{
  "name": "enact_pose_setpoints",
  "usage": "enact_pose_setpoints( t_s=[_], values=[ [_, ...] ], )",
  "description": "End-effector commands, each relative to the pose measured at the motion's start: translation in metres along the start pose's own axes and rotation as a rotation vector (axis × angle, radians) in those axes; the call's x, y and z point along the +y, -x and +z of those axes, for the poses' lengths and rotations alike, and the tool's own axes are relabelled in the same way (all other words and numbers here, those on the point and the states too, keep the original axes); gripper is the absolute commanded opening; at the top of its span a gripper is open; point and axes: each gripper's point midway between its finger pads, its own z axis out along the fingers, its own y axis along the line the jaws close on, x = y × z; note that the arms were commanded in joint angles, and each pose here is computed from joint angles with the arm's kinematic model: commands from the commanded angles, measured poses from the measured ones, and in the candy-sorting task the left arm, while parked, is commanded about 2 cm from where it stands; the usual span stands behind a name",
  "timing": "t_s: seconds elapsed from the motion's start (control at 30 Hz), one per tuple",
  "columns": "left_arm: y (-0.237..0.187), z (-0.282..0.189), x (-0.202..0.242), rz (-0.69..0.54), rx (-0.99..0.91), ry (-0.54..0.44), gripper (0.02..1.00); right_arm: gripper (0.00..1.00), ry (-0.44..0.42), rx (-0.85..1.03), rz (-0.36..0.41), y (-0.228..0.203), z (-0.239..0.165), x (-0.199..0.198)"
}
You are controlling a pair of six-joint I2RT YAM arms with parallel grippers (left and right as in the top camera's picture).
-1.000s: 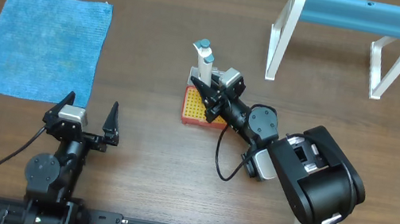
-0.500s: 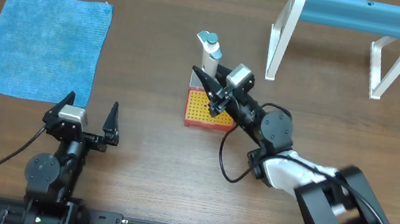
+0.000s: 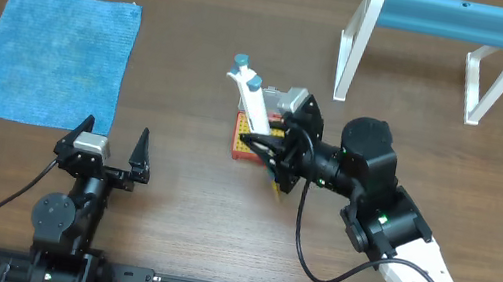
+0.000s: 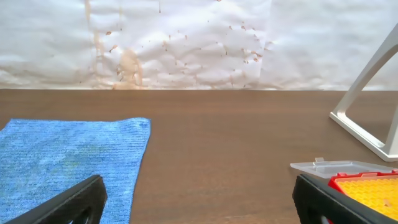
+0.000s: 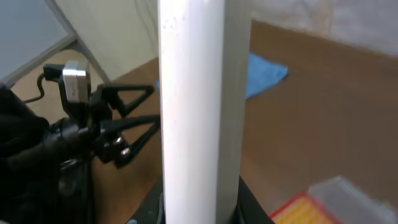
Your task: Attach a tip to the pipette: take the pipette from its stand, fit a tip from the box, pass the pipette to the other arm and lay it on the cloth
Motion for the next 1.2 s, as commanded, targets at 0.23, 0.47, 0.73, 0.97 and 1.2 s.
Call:
enact_pose_setpoints(
  t_s=[0.23,0.47,0.73,0.97,1.2],
  values=[
    [0.005,-0.001,-0.022,-0.169,-0.011,-0.126,0.965,0.082,0.003,0.001,0.447,0.002,-0.002,0.002],
    [0.011,-0.034,-0.102,-1.256,0.382,-0.561,0.996,0.082,-0.022,-0.007,0.467,0.002,-0.001,-0.003],
    [0.059,-0.042,-0.106,-1.32,0.278,-0.689,1.0,0.08,-0.021,-0.006,0.467,0.002,-0.001,-0.002],
    [0.09,-0.034,-0.128,-1.168,0.445,-0.755,0.998,0.08,0.033,0.015,0.502,0.001,-0.001,0.007],
    [0.11,0.017,-0.172,-0.996,0.605,-0.932,0.998,0.08,0.039,0.018,0.508,0.001,-0.001,0.009]
  ],
)
